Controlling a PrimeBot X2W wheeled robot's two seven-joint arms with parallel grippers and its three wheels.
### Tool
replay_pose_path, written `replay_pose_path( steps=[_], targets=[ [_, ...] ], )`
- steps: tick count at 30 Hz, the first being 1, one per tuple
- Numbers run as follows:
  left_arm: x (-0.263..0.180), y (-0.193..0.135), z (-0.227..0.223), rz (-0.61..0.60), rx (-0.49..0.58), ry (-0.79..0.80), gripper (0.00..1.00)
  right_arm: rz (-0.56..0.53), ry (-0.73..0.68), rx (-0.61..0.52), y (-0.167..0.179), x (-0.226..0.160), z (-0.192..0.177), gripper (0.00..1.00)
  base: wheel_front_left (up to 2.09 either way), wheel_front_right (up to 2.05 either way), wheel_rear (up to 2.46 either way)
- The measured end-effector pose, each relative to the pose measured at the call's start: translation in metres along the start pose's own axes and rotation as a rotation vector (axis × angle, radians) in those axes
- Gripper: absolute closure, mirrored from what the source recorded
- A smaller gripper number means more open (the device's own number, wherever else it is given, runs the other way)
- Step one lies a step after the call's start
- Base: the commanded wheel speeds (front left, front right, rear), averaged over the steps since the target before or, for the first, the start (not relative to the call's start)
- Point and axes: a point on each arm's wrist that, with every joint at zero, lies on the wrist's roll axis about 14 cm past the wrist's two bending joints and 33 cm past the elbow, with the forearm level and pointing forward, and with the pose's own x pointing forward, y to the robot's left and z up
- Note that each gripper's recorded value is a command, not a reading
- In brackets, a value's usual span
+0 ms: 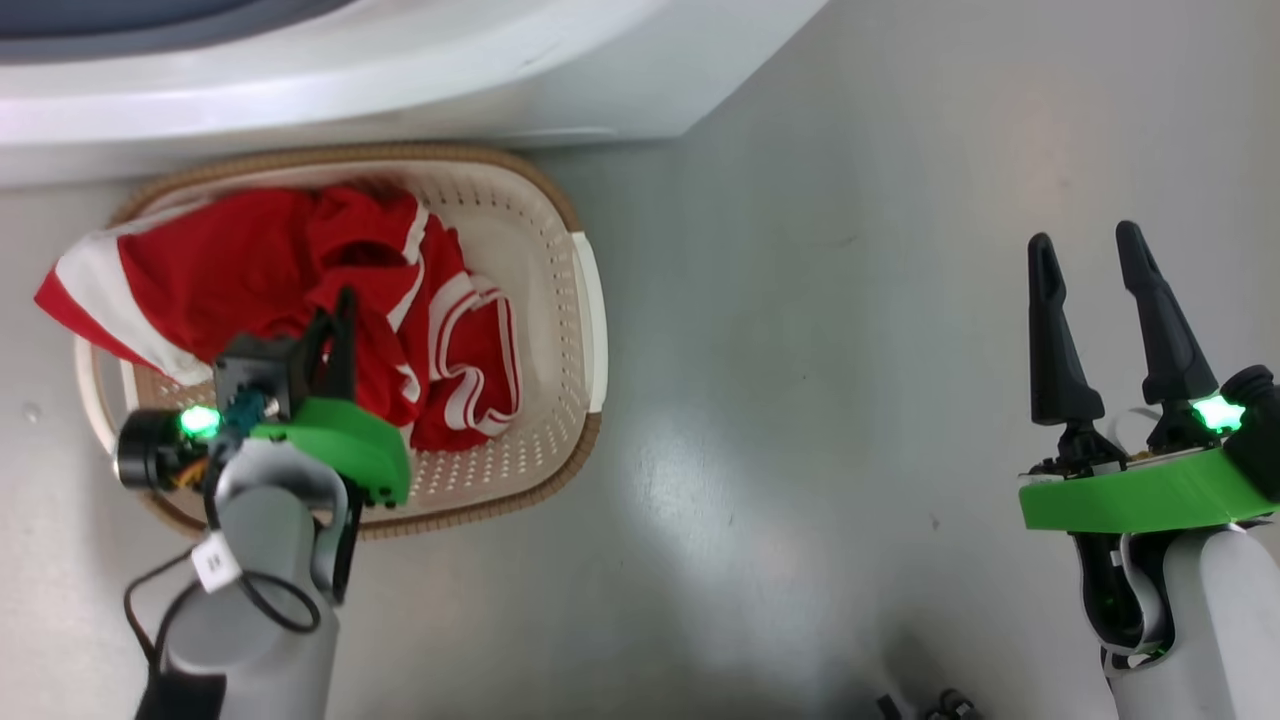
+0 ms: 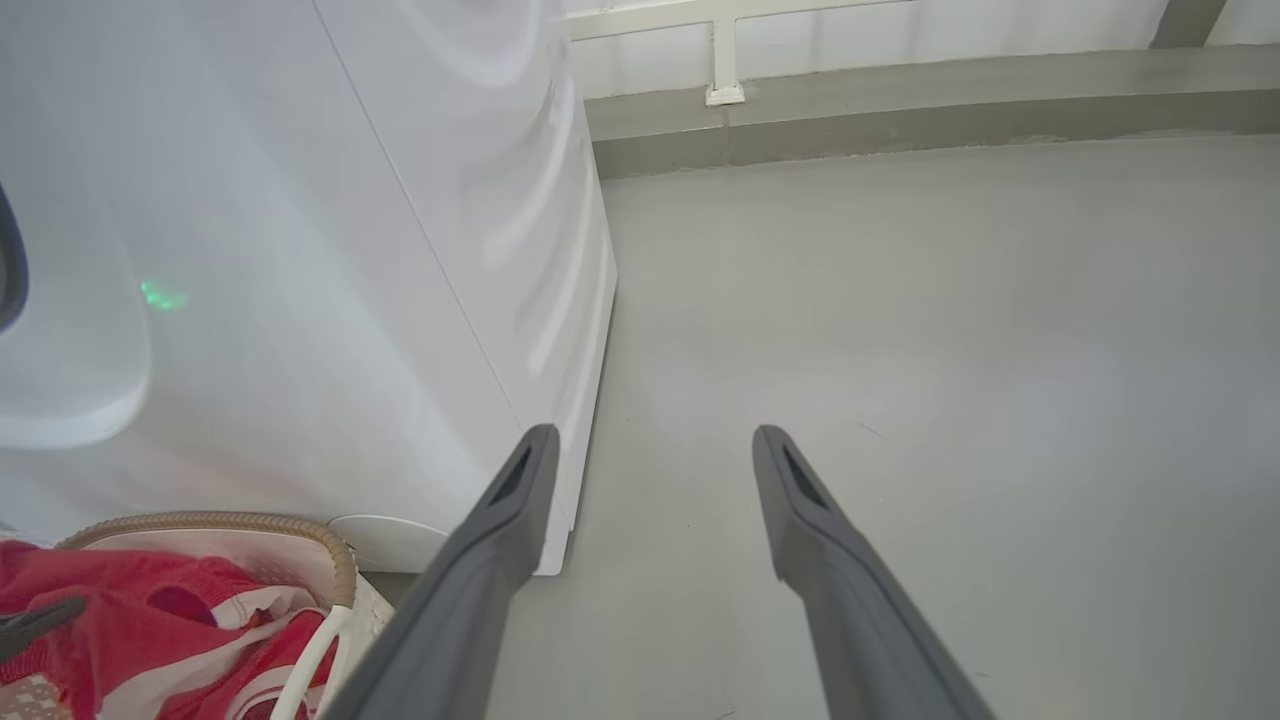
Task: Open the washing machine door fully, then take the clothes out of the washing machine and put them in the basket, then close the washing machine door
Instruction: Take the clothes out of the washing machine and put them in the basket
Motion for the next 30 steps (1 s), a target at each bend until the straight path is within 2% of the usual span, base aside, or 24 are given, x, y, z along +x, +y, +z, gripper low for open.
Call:
replay_pose_path(
  steps=[7,8,9,10,11,12,13,20,30],
  targets=[
    [0.015,0.005,-0.017,0.009,-0.01,0.051,1.0,-0.002,0.026,-0.002,-0.002,0.008,-0.015,0.0,0.0,0.0,0.0],
    [0.015,0.006,-0.019,0.012,-0.012,0.058,0.94,-0.002,0.029,-0.002,-0.002,0.008,-0.016,0.0,0.0,0.0,0.0],
    [0.014,0.007,-0.019,0.014,-0.012,0.061,0.85,-0.001,0.029,-0.002,-0.001,0.008,-0.016,0.0,0.0,0.0,0.0],
    [0.014,0.007,-0.019,0.016,-0.012,0.061,0.71,0.0,0.027,-0.001,-0.001,0.008,-0.015,0.0,0.0,0.0,0.0],
    [0.014,0.008,-0.018,0.018,-0.012,0.06,0.48,0.001,0.024,-0.001,0.0,0.008,-0.014,0.0,0.0,0.0,0.0],
    [0.013,0.008,-0.017,0.019,-0.012,0.06,0.12,0.003,0.021,0.0,0.0,0.008,-0.013,0.0,0.0,0.0,0.0],
    [0.012,0.008,-0.016,0.021,-0.012,0.06,0.0,0.004,0.018,0.0,0.001,0.008,-0.011,0.0,0.0,0.0,0.0],
    [0.0,0.015,0.003,0.056,-0.031,0.015,0.0,0.017,-0.011,0.004,0.006,0.005,0.003,0.0,0.0,0.0,0.0],
    [-0.045,0.023,0.037,0.089,-0.045,-0.093,0.0,0.034,-0.047,0.002,0.014,-0.017,0.027,0.0,0.0,0.0,0.0]
  ],
)
